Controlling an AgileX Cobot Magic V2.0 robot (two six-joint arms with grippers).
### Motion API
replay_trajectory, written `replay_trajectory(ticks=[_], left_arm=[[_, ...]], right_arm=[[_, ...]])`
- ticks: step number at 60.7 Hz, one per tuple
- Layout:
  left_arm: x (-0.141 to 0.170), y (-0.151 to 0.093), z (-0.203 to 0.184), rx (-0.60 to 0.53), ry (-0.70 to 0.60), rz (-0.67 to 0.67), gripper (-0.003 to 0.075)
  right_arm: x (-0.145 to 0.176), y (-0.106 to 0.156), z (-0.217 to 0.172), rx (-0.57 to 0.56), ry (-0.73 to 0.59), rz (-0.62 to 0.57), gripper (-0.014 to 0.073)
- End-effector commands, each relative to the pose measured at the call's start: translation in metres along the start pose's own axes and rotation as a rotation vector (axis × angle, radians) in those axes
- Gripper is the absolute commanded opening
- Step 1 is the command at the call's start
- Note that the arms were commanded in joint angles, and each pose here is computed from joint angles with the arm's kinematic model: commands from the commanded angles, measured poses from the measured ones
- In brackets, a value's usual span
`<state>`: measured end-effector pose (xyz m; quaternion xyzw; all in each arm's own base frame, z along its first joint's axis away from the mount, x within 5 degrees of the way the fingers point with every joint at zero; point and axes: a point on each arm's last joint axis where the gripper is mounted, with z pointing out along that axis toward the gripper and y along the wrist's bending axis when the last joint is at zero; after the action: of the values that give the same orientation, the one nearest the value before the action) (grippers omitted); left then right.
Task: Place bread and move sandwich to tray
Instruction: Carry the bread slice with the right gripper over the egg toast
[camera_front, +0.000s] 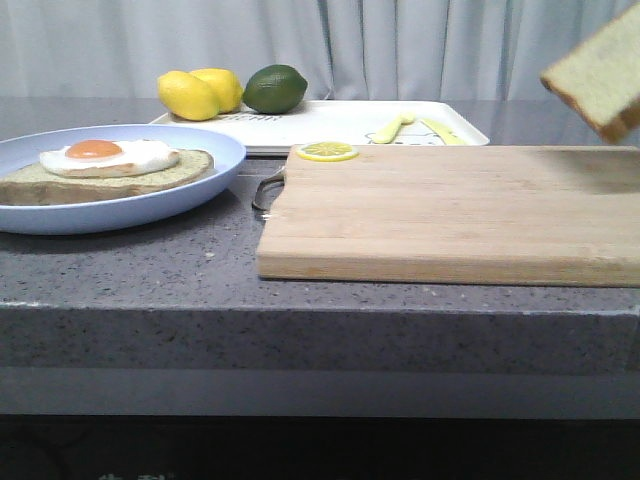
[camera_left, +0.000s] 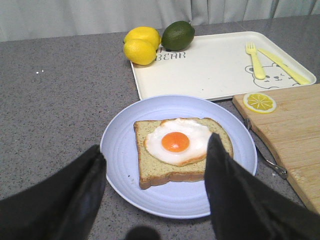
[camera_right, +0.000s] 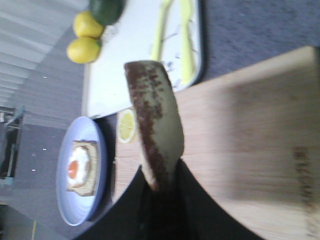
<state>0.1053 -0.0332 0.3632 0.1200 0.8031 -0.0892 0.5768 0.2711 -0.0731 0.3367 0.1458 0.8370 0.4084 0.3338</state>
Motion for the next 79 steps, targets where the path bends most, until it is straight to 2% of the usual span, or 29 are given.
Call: replay_trajectory(ticks=[1,15,24,35,47,60,68,79], left_arm=[[-0.017,-0.001,-0.003,0.01,-0.111,0.004,0.0421],[-0.017,-0.001,-0.003,0.01,-0.115,0.004,0.0421],[-0.017,-0.001,-0.003,0.01,-0.115,0.004,0.0421],[-0.017,-0.001,-0.003,0.01,-0.115,0.004,0.0421],[-0.017,-0.001,-0.003,0.01,-0.115,0.004,0.0421],[-0.017,-0.001,-0.003,0.01,-0.115,0.004,0.0421],[-0.017,-0.001,-0.003,0.01,-0.115,0.004,0.0421],[-0.017,-0.001,-0.003,0.011,-0.115,0.003,0.0421]], right_arm=[[0.011,0.049,-0.007,-0.233,0.036,-0.065,0.0041],[0.034,0.102,0.036,-0.405,0.109,-0.102,0.0041],[0.059,0.141,0.073,-0.45,0.095,-0.094,0.0041],[0.099,0.179,0.119,-0.456,0.078,0.003,0.0041],[0.133,0.198,0.163,-0.443,0.075,0.121,0.0041],[0.142,0.217,0.196,-0.465,0.114,0.109,0.0041],[0.144,0.231,0.214,-0.455,0.108,0.147,0.0041],[0.156,0.235,0.233,-0.368,0.089,0.302,0.0041]])
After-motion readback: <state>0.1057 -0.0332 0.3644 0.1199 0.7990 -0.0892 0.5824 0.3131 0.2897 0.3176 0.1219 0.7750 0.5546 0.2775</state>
